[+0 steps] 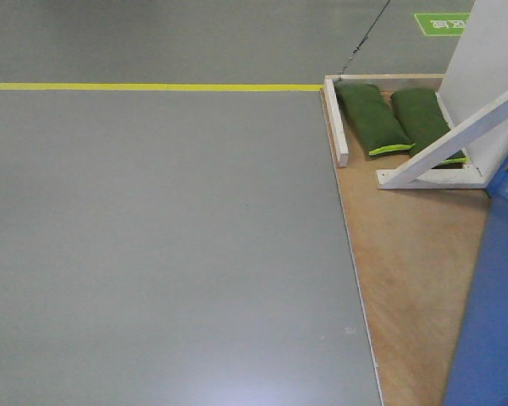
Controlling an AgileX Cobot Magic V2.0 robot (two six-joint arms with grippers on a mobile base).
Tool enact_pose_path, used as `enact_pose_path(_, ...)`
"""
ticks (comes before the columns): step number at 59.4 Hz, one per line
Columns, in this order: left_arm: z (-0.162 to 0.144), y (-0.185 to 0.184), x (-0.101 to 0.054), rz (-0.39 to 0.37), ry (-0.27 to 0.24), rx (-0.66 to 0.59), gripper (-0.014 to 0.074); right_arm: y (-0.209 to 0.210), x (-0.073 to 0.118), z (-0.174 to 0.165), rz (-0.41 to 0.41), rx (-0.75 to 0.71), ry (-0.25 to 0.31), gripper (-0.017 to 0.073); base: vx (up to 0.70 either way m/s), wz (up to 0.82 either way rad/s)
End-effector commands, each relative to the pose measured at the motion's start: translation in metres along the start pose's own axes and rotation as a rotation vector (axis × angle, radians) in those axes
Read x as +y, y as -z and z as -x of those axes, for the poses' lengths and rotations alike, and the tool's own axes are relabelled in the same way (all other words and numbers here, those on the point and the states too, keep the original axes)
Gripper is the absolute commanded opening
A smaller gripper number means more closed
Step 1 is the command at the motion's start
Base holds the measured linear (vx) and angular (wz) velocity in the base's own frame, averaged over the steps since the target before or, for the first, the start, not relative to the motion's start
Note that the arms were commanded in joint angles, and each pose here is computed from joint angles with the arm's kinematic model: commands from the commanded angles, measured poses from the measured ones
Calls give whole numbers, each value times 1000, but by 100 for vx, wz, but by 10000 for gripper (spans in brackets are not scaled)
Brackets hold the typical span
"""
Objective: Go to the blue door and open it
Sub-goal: 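Hook the right gripper behind the blue door edge and pull it toward the robot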
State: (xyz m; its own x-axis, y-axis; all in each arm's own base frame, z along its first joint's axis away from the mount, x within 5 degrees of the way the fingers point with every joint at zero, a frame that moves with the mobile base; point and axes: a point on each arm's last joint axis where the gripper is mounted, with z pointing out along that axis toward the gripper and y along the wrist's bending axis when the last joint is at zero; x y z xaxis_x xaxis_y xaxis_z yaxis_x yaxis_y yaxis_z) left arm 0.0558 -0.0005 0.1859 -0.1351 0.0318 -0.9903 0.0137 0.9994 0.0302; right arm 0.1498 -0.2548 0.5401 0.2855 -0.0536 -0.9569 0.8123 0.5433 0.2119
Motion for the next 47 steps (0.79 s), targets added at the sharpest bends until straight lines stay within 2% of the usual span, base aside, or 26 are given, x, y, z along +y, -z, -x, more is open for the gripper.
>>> enact_pose_path(1,6,1,0,-4,2,-91,70,35,36,41,134,-160,-56,-8,0,0)
enact_pose_path(31,6,1,0,-4,2,-91,70,82,156,20,620,37,-180,-8,0,0)
enact_pose_path(47,6,1,0,-4,2,-91,70,117,215,0,862,173,-213,-8,0,0)
